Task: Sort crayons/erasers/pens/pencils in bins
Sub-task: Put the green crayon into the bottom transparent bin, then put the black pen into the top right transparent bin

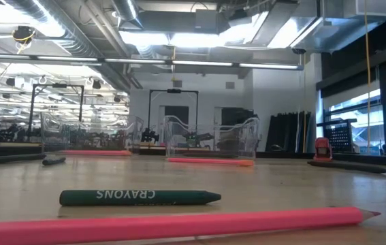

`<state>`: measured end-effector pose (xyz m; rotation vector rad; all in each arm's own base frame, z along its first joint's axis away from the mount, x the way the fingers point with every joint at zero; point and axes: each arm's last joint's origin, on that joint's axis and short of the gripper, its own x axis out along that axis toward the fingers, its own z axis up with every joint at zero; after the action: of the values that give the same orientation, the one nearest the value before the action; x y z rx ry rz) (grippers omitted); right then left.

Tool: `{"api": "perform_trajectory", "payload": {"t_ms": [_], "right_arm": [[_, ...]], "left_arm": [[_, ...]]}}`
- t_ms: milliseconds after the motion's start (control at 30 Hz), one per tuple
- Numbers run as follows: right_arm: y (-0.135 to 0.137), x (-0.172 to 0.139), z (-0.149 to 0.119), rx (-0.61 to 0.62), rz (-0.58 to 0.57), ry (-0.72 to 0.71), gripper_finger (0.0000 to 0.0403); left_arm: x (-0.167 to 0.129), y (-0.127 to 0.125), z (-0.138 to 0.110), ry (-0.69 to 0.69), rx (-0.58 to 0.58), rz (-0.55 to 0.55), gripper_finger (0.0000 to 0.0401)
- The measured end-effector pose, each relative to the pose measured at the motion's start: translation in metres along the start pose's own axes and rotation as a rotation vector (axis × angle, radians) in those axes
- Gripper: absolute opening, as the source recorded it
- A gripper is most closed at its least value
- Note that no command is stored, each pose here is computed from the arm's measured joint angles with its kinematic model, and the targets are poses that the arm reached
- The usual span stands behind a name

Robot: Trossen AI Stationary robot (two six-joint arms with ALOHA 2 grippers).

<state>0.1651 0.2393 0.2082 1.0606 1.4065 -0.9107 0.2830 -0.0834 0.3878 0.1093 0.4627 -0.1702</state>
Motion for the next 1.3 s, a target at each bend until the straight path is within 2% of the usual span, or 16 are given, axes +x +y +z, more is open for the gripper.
{"api": "perform_trajectory", "payload": {"t_ms": [167, 433, 867, 1067, 1300], "right_arm": [[-0.004, 0.021, 0.004, -0.006, 0.026, 0.02, 0.0028], [-0.009, 0.037, 0.01, -0.01, 0.032, 0.025, 0.0028], [-0.011, 0.043, 0.012, -0.021, 0.032, 0.025, 0.003], [-0.011, 0.043, 0.012, -0.033, 0.032, 0.024, 0.0074], [-0.011, 0.042, 0.012, -0.024, 0.029, 0.022, 0.0131]], "left_arm": [[0.0, 0.0, 0.0, -0.003, -0.004, 0.0, 0.0084], [0.0, 0.0, 0.0, -0.003, -0.008, 0.001, 0.0084], [0.0, 0.0, 0.0, -0.003, -0.01, 0.001, 0.0084], [0.0, 0.0, 0.0, -0.003, -0.015, 0.001, 0.0084], [0.0, 0.001, -0.002, 0.017, -0.081, 0.007, 0.0084]]}}
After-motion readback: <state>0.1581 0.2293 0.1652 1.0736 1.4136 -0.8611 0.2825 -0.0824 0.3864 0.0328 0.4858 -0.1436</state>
